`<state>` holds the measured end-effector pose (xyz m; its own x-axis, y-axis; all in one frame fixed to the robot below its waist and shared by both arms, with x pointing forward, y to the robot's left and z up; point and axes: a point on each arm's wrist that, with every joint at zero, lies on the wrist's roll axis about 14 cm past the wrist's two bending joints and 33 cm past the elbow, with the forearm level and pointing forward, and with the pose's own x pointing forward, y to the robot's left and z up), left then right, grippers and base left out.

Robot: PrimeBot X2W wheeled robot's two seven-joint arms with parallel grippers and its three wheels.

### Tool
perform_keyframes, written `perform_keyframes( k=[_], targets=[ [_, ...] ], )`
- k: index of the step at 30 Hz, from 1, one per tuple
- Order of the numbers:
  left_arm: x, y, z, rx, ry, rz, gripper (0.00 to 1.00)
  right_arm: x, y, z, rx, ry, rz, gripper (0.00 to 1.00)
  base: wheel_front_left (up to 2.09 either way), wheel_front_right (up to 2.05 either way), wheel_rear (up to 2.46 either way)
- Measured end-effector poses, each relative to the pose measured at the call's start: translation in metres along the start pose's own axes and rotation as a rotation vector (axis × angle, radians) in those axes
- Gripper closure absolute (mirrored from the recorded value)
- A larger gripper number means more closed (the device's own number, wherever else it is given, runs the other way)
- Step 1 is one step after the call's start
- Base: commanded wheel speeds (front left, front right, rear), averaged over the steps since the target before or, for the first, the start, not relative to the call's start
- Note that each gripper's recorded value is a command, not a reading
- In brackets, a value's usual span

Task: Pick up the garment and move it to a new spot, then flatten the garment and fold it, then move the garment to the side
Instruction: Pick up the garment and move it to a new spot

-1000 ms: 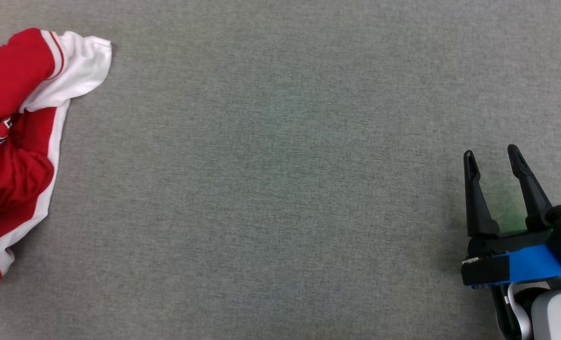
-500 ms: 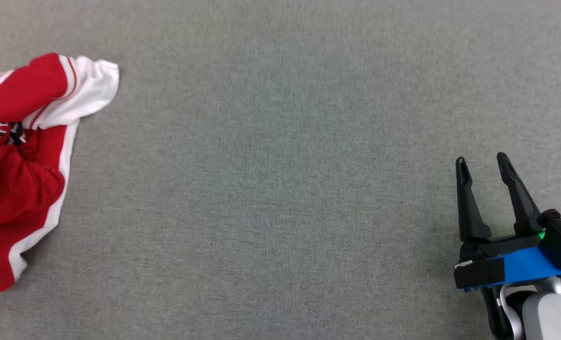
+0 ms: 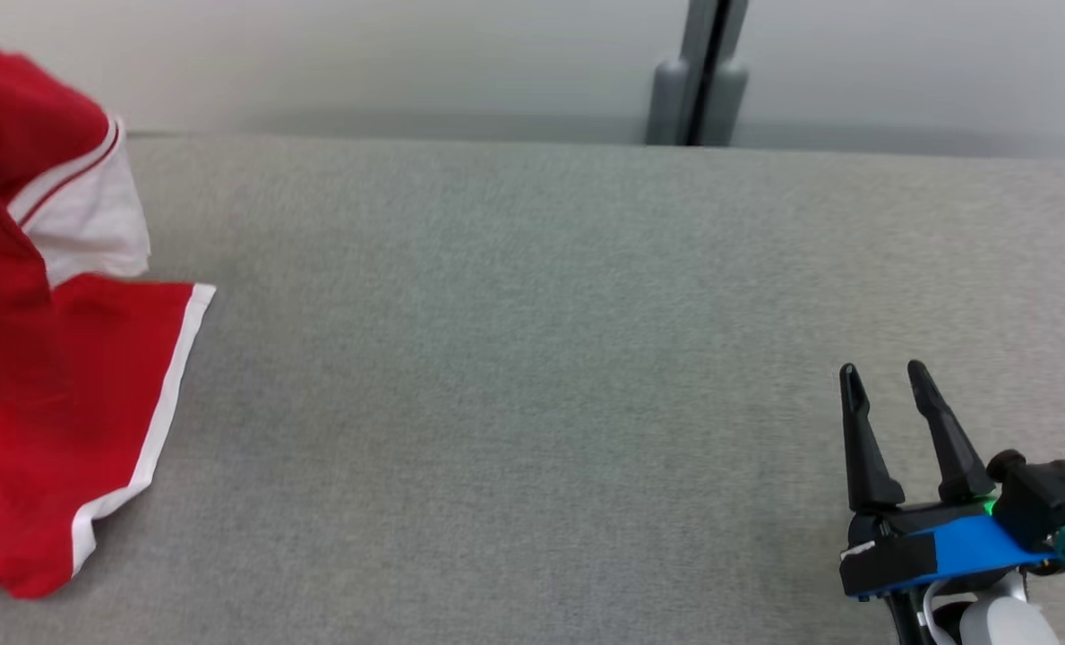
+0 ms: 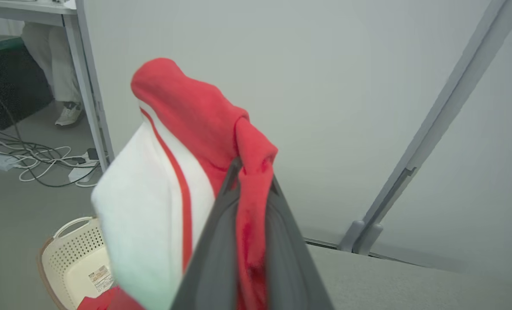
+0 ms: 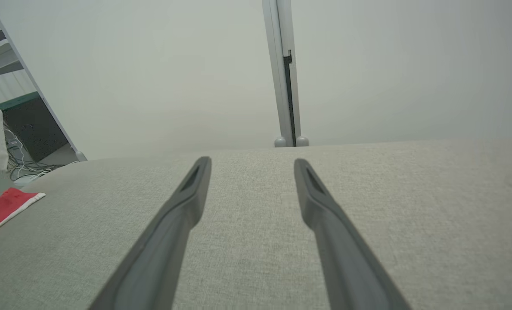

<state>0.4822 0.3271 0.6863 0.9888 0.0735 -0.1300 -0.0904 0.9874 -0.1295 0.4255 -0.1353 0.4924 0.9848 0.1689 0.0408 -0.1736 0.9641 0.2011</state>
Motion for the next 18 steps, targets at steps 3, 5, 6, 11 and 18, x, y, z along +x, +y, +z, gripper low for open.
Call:
perform_keyframes(
  k=[3,5,6,11,18],
  targets=[
    [-0.002,-0.055,0.031,0.049,-0.066,-0.134,1.0,-0.012,-0.007,0.009,0.001,-0.023,-0.027,0.0,0.0,0.0,0.0],
    [-0.004,-0.095,0.043,0.059,-0.097,-0.233,1.0,-0.02,-0.015,0.015,0.0,-0.039,-0.053,0.0,0.0,0.0,0.0],
    [-0.006,-0.114,0.047,0.065,-0.108,-0.278,1.0,-0.024,-0.018,0.018,-0.002,-0.048,-0.064,0.0,0.0,0.0,0.0],
    [-0.014,-0.197,0.05,0.078,-0.127,-0.497,1.0,-0.045,-0.041,0.032,-0.016,-0.086,-0.139,0.0,0.0,0.0,0.0],
    [-0.019,-0.29,-0.003,0.109,-0.019,-0.741,1.0,-0.072,-0.072,0.043,-0.036,-0.109,-0.247,0.0,0.0,0.0,0.0]
  ],
)
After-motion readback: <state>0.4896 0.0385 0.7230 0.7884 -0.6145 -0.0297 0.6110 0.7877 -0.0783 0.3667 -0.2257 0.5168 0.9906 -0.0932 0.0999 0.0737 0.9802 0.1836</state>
